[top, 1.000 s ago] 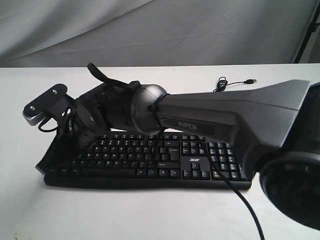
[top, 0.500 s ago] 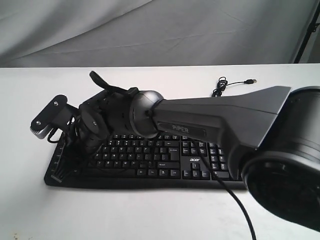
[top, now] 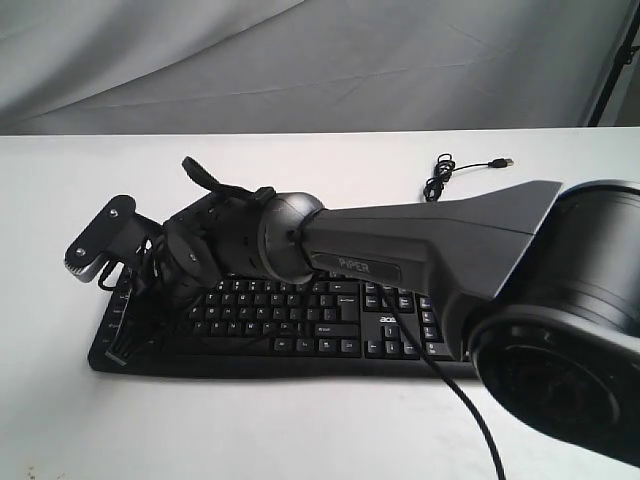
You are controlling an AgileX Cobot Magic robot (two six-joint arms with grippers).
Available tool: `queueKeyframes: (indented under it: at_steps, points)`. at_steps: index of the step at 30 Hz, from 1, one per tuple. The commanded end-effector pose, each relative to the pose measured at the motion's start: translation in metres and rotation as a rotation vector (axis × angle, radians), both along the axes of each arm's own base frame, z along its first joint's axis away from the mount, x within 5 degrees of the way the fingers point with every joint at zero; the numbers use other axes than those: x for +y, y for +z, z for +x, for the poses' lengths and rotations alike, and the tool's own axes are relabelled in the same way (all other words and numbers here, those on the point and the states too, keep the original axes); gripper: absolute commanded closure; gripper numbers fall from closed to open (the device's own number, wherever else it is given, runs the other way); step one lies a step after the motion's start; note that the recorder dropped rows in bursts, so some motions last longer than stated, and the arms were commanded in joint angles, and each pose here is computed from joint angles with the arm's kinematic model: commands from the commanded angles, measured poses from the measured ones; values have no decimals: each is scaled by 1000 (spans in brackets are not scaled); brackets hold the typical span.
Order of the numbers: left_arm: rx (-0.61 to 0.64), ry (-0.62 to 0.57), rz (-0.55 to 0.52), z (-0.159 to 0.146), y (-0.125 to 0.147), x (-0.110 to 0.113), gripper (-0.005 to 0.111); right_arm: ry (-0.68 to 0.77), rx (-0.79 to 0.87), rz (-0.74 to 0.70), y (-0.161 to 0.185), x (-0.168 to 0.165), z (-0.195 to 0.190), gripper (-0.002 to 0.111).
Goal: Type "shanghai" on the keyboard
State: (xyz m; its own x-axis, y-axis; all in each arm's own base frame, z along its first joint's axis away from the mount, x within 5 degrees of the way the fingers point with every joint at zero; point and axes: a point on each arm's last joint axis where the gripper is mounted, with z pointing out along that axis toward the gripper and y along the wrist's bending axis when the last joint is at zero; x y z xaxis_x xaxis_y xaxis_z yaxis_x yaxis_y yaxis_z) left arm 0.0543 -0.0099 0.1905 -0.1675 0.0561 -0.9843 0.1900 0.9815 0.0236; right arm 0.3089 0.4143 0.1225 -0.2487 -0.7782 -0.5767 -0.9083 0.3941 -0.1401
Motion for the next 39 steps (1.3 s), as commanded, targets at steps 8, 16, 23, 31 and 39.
queueKeyframes:
  at_steps: [8, 16, 23, 31, 39]
  points:
    - [-3, -4, -3, 0, -1, 0, 107, 23, -28, -17, -3, -3, 5, 108]
    - [-3, -4, -3, 0, -1, 0, 107, 25, -25, -22, -4, -3, 5, 108]
    - [-3, -4, -3, 0, -1, 0, 107, 30, -8, -53, -6, -5, 4, 108]
    - [-3, -4, -3, 0, -1, 0, 107, 21, 7, -73, -14, -9, 8, 108]
    - [-3, -4, -3, 0, -1, 0, 107, 24, -16, -44, 15, -10, 5, 108]
